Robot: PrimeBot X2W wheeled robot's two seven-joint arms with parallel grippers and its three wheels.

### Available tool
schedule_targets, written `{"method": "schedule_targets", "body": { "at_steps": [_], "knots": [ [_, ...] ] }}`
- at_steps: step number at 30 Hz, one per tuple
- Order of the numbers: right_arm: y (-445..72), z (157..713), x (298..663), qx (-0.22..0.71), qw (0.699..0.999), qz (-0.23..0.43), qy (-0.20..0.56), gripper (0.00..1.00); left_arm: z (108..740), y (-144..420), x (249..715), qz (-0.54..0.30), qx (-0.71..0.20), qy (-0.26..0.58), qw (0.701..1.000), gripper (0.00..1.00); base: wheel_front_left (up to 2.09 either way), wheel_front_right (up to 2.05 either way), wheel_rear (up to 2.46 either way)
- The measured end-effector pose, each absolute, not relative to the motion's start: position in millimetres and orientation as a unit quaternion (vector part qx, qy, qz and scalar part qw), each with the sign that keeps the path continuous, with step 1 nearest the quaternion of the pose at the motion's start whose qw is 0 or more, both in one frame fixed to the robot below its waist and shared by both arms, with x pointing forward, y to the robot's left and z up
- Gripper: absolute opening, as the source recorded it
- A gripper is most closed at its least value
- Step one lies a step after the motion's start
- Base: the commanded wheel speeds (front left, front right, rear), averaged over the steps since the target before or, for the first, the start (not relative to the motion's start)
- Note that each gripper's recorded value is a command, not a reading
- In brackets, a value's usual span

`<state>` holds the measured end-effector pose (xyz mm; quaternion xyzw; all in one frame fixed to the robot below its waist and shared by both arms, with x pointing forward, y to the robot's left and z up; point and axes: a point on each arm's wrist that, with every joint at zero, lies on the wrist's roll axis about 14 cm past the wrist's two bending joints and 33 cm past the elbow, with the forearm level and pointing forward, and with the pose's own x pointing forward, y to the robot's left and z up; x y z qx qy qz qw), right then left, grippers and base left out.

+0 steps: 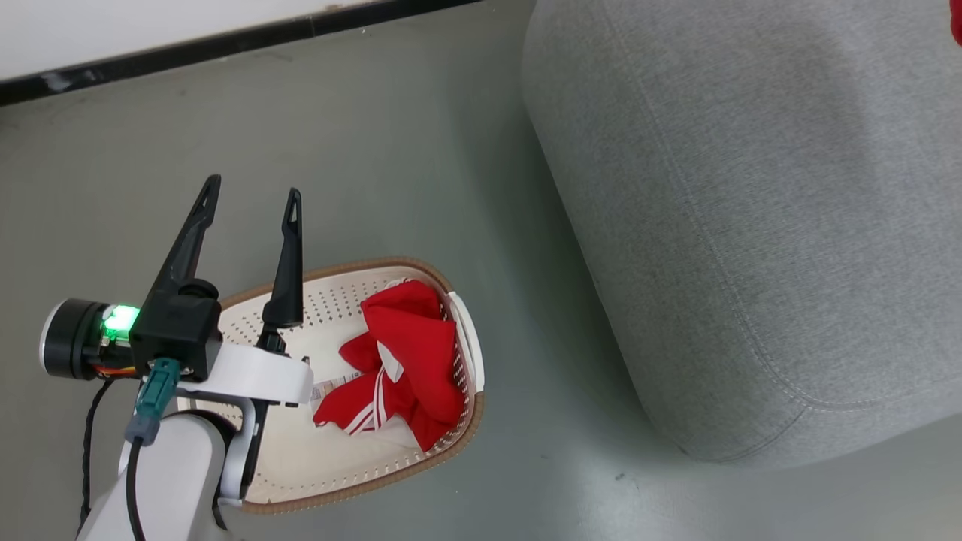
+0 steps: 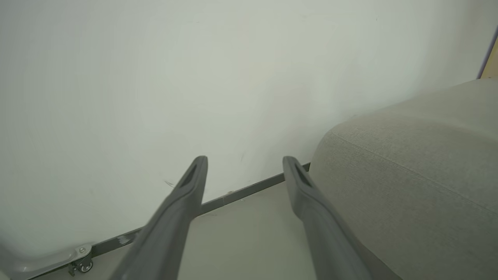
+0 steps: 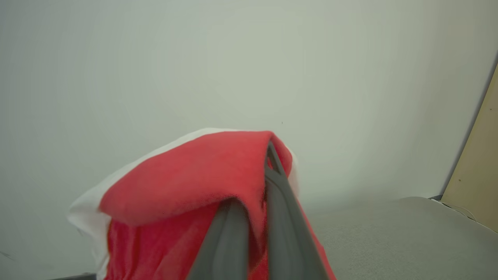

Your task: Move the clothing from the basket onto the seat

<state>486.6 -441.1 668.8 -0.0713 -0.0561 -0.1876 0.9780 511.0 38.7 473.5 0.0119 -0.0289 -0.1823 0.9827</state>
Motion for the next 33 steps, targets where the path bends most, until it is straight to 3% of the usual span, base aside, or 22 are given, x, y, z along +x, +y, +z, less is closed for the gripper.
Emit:
{"method": "schedule_targets", "body": {
  "at_steps": [17,33],
  "knots": [
    [-467.3,588.8,506.1,-0.028,0.973,-0.23,0.003,0.0,450.7,43.3,526.7,-0.184,0.017,-0.008,0.983,1.0,0.0,0.0,0.0],
    [-430.2,460.0,508.4,0.019,0.97,-0.214,0.117,0.0,426.3,43.9,533.5,-0.188,0.021,0.013,0.982,1.0,0.0,0.0,0.0]
  ]
}}
